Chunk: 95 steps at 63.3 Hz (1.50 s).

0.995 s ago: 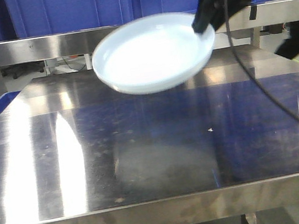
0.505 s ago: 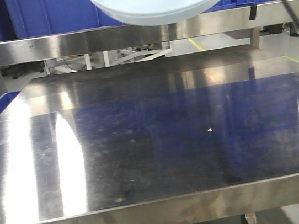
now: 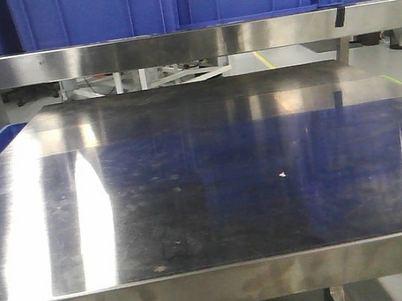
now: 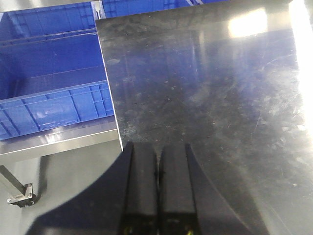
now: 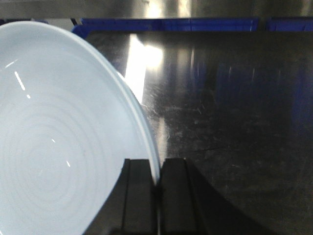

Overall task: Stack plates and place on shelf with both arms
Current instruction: 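Lift the plate stack high above the table with the right gripper, then drive the base away from the table holding the stack in the right gripper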

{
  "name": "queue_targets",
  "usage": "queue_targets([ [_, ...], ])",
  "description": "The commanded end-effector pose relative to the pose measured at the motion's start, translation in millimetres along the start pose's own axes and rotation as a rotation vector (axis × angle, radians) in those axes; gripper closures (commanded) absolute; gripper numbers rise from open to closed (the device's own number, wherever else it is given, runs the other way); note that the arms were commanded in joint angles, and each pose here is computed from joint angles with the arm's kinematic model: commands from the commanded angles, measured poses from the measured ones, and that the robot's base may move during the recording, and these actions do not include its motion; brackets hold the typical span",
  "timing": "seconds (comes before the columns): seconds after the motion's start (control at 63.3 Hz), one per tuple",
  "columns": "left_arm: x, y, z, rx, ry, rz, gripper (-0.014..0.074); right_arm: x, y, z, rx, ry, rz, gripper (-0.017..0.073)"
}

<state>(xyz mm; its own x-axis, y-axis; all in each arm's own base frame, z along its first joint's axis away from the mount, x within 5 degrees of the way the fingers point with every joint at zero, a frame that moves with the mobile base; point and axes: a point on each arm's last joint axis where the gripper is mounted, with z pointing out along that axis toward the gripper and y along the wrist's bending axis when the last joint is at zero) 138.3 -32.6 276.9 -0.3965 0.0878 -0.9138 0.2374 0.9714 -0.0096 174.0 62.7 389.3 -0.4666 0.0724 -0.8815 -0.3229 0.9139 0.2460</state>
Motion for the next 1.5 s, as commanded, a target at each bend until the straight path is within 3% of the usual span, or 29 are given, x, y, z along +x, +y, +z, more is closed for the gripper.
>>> queue_targets([
  [0.0,-16.6,0.7,-4.1,-0.007,-0.112,-0.012,0.051,-13.0,3.3,-19.4,-0.012,-0.183,0.01,0.0503],
  [1.484,-16.6,0.7,-4.1,-0.007,-0.112,-0.012,0.051,-11.2,2.2,-19.3,-0.008,-0.2,0.012,0.0503],
])
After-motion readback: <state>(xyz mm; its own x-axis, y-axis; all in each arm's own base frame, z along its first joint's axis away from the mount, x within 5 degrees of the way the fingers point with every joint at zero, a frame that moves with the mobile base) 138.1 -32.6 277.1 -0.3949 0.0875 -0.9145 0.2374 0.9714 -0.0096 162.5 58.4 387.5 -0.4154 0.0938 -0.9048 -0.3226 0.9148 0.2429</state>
